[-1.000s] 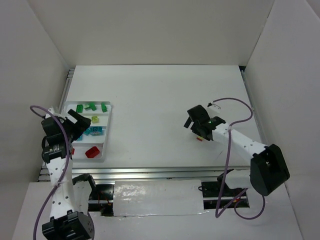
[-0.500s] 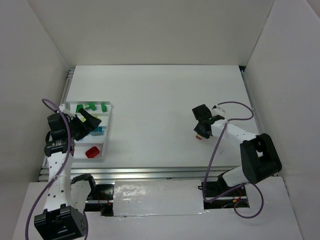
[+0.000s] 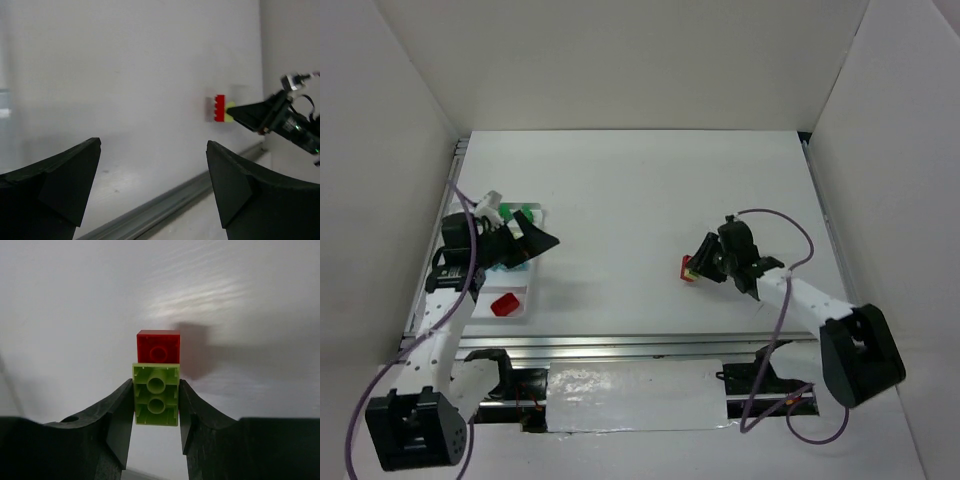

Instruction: Sort the legos into containers by color

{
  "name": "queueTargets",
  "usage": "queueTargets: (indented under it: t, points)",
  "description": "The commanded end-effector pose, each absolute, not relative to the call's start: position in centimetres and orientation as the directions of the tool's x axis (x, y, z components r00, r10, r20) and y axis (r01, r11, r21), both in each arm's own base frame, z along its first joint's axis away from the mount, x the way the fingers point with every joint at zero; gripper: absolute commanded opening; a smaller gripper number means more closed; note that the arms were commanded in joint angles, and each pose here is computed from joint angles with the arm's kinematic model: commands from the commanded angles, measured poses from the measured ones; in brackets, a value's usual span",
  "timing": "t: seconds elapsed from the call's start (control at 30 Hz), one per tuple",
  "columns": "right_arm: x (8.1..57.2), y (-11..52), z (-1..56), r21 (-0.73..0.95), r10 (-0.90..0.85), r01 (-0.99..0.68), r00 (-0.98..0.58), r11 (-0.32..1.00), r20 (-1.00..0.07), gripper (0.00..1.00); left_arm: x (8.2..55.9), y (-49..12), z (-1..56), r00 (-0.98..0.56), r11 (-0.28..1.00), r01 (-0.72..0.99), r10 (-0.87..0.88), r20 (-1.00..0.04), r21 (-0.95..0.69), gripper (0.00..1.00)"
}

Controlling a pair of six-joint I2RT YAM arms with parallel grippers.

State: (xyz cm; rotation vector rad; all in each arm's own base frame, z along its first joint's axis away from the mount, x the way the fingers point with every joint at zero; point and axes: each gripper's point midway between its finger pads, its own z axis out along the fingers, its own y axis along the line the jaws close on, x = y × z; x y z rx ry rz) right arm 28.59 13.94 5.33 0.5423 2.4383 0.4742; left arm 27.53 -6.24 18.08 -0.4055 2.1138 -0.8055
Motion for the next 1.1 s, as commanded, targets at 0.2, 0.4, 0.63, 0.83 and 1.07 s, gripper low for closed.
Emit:
queueTargets:
  t: [0.2,0.4,0.63,0.83,1.07]
  points:
    - [19.1,25.0,23.7,0.676,0.199,-0.716,-0.647,0.175,-0.736,0.0,20.9,-26.8,26.2,-0.736,0.179,0.647,-0.11,-0.669,-0.741,0.99]
    - [12.9,23.8,27.7,0.489,0.226,-0.872,-0.483,-0.033,-0.846,0.0,16.4,-31.0,29.0,-0.688,-0.01,0.726,-0.027,-0.725,-0.688,0.97]
    - [12.0,23.3,29.1,0.472,0.268,-0.881,-0.463,-0.036,-0.845,0.0,15.5,-32.6,30.8,-0.678,-0.044,0.735,-0.029,-0.734,-0.677,0.91]
    - [12.9,23.6,29.7,0.534,0.295,-0.845,-0.521,-0.044,-0.801,0.0,15.0,-33.7,32.1,-0.66,-0.068,0.751,-0.034,-0.75,-0.657,0.8]
    - [13.5,24.0,29.8,0.572,0.288,-0.82,-0.556,-0.034,-0.78,0.0,14.6,-34.0,33.3,-0.644,-0.109,0.763,-0.043,-0.764,-0.637,0.19]
